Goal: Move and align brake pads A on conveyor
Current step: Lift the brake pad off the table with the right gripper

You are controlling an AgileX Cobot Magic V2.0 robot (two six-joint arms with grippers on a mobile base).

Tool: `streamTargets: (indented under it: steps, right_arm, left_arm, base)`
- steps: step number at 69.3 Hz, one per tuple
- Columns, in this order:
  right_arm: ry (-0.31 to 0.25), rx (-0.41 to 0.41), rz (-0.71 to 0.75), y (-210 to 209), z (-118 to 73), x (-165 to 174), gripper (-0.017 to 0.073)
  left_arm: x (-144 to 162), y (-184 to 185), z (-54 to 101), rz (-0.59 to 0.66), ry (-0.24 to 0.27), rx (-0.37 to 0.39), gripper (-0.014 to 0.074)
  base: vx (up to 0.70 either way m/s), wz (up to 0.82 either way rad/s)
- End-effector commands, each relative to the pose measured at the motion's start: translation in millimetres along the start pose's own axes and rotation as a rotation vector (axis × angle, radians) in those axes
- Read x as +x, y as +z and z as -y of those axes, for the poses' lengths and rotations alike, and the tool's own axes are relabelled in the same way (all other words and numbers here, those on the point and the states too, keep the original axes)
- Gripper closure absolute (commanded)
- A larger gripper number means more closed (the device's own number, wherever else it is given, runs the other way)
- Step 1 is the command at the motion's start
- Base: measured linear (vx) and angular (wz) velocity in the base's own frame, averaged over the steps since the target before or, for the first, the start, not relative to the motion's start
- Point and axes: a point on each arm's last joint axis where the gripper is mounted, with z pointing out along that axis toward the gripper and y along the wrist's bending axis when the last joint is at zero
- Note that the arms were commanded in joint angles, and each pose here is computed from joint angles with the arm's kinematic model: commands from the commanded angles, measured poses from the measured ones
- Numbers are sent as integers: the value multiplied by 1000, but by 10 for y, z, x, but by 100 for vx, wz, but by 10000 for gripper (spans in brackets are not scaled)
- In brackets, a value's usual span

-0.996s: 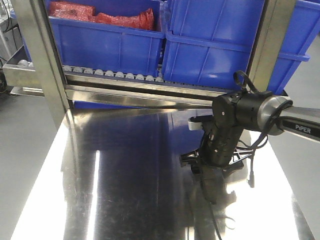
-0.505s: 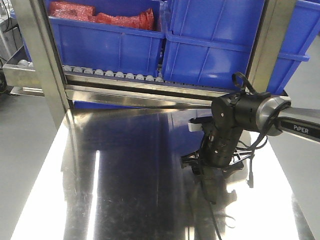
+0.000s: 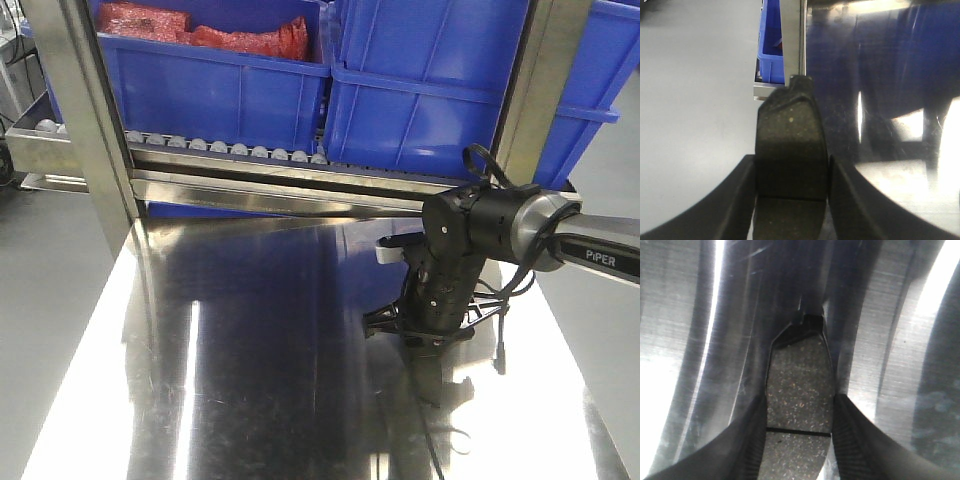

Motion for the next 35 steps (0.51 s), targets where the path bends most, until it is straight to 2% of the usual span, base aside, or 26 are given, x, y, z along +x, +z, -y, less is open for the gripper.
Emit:
streamTargets:
  steps: [1, 24, 35]
  right_arm:
    - [-17, -6, 79, -258, 29, -47, 571]
    - [-4, -67, 252, -888, 35, 53, 571]
    - [-36, -86, 365, -1318, 49, 198, 571]
  left_arm:
    - [-121, -52, 7, 95, 3, 12, 600]
    - [-121, -52, 7, 95, 3, 12, 600]
    - [-121, -52, 7, 95, 3, 12, 600]
  base:
    - [0, 0]
    - [0, 0]
    - [0, 0]
